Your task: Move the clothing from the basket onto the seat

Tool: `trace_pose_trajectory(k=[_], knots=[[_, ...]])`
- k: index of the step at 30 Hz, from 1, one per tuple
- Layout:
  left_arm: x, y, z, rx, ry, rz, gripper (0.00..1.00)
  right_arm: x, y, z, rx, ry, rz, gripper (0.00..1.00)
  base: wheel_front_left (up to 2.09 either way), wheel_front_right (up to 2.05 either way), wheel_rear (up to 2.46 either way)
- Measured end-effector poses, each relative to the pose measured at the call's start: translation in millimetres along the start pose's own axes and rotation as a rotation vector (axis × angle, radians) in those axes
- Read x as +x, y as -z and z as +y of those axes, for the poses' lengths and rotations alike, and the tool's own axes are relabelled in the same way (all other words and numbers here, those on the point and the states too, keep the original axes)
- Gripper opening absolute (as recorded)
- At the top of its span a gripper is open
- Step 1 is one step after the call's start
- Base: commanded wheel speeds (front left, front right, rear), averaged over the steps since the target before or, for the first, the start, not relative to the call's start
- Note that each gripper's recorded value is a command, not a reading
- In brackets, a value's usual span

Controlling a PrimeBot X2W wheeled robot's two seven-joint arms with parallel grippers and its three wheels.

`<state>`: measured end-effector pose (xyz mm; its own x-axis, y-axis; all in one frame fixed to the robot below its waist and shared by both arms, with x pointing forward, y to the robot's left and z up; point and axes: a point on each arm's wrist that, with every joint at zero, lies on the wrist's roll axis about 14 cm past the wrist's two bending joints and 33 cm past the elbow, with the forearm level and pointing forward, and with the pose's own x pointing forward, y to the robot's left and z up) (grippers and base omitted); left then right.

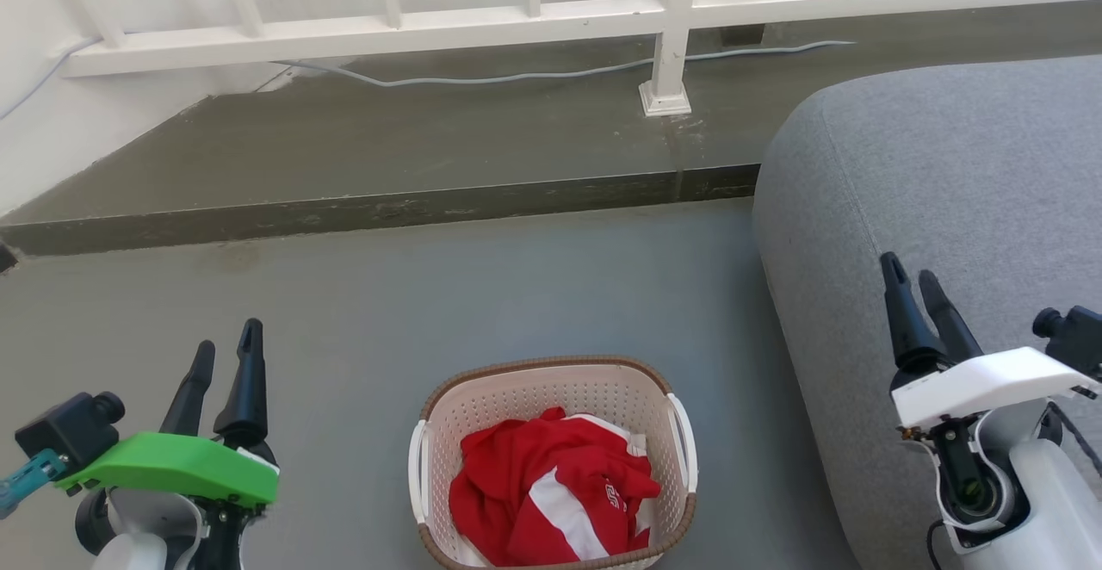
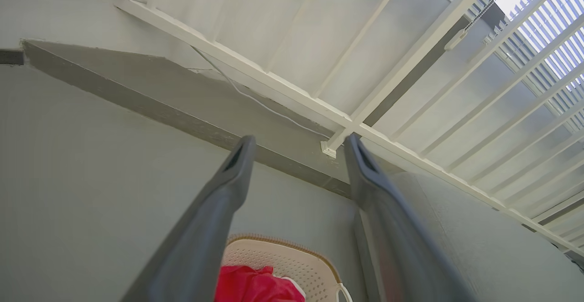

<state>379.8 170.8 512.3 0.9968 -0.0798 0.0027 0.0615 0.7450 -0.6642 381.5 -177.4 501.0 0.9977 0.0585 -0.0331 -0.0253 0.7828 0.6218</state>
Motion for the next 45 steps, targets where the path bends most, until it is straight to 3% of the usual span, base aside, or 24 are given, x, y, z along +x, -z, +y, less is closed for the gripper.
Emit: trace_pose_trajectory(k=[21,45], knots=[[0,1,-18,0.336,0.046,-0.038,1.0,-2,13,11,-0.347,-0.043,0.005,1.0,0.0,0.0,0.0],[-4,9,-22,0.598,0.079,-0.056,1.0,-2,17,24,-0.635,-0.118,-0.04,1.0,0.0,0.0,0.0]])
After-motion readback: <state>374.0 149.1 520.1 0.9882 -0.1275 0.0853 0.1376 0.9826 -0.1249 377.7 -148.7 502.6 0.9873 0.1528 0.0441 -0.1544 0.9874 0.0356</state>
